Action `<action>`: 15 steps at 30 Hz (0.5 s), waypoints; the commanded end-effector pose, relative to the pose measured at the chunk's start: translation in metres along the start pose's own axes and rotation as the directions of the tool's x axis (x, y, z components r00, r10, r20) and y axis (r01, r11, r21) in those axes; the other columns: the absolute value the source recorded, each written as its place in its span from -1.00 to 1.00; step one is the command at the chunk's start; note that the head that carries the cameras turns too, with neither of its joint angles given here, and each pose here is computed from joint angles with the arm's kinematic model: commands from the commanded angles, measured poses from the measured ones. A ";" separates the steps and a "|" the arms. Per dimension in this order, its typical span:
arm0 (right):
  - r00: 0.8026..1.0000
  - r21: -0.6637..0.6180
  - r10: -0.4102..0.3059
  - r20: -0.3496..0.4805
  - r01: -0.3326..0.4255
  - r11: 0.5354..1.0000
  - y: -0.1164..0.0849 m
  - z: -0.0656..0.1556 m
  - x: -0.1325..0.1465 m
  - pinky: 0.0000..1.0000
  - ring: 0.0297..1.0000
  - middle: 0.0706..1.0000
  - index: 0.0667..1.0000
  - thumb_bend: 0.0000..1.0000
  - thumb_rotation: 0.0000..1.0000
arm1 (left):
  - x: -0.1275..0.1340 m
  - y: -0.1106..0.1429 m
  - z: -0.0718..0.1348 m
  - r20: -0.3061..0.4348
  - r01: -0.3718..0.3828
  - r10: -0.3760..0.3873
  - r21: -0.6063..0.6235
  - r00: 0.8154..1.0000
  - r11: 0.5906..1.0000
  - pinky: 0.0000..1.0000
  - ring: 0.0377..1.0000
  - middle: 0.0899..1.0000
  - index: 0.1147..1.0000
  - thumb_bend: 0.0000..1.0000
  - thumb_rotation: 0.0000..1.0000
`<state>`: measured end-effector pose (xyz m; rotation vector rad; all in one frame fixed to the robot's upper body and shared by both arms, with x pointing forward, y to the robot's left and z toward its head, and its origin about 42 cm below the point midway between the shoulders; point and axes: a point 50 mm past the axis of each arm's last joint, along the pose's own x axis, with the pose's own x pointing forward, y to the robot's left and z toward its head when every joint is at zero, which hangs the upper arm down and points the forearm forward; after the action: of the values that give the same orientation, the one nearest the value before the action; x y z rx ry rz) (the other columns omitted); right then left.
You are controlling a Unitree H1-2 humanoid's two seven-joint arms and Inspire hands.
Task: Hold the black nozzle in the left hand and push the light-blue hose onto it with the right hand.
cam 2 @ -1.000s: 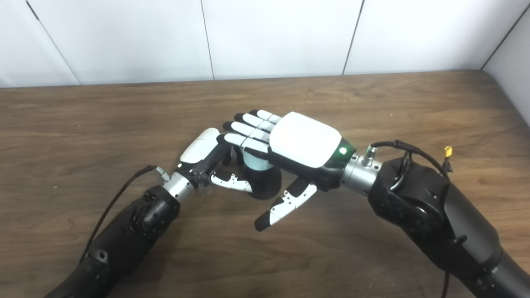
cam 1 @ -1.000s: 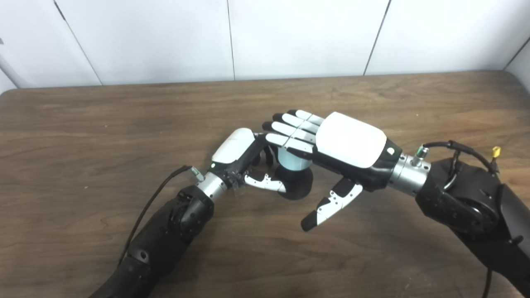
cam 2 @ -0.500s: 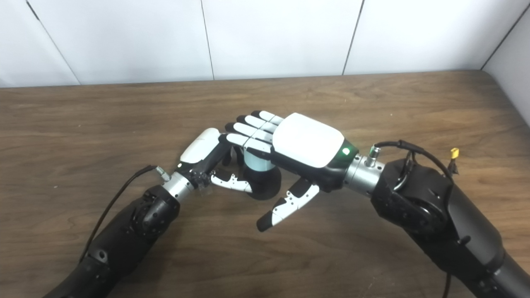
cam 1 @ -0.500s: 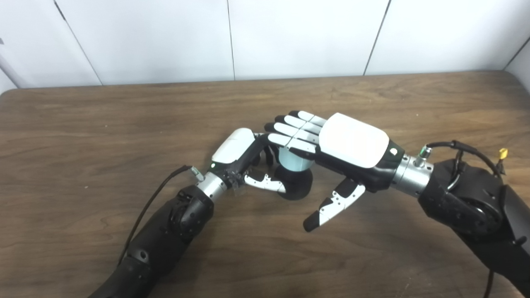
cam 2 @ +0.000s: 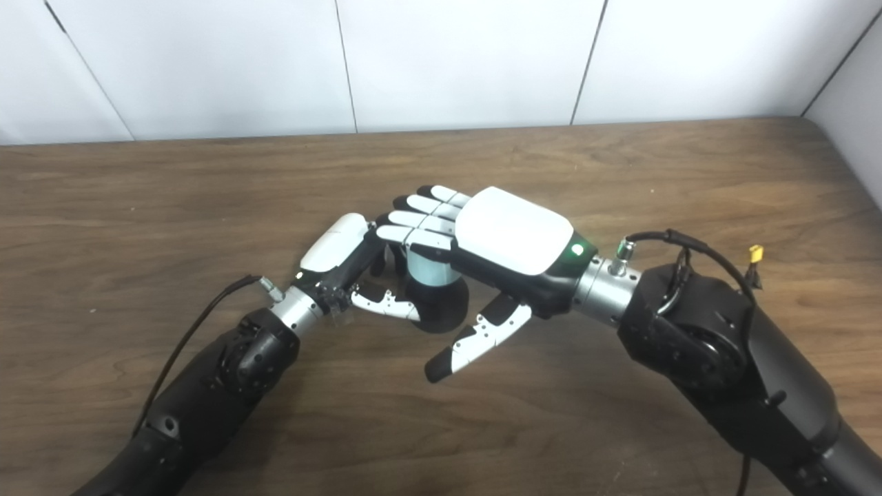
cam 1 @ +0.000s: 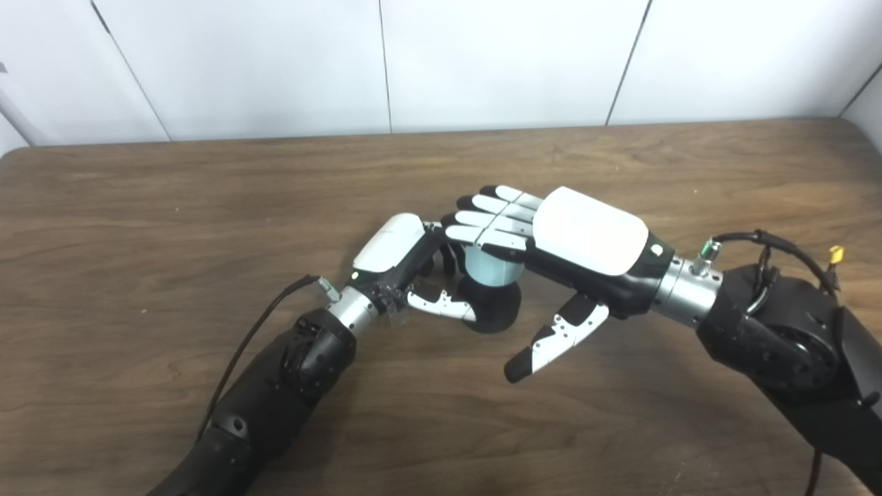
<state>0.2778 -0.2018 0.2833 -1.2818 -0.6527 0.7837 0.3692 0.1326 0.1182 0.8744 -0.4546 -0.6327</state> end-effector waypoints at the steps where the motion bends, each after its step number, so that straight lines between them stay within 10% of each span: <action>1: 0.872 0.232 0.489 -0.029 -0.470 0.851 0.081 -0.001 -0.019 0.77 0.89 0.90 0.84 0.85 0.92 | -0.040 -0.041 -0.028 -0.162 0.248 -0.241 0.022 0.957 0.968 -0.28 -0.19 -0.16 -0.14 0.01 -1.00; 15: 0.860 0.083 0.510 -0.012 -0.507 0.858 0.095 0.011 0.002 0.87 0.97 0.95 0.89 0.86 0.95 | -0.040 -0.040 -0.026 -0.170 0.251 -0.245 0.017 0.955 0.968 -0.28 -0.19 -0.14 -0.15 0.01 -1.00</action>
<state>0.2797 -0.1880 0.2835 -1.3758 -0.6862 0.7586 0.3694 0.1344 0.1184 0.8703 -0.4518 -0.6275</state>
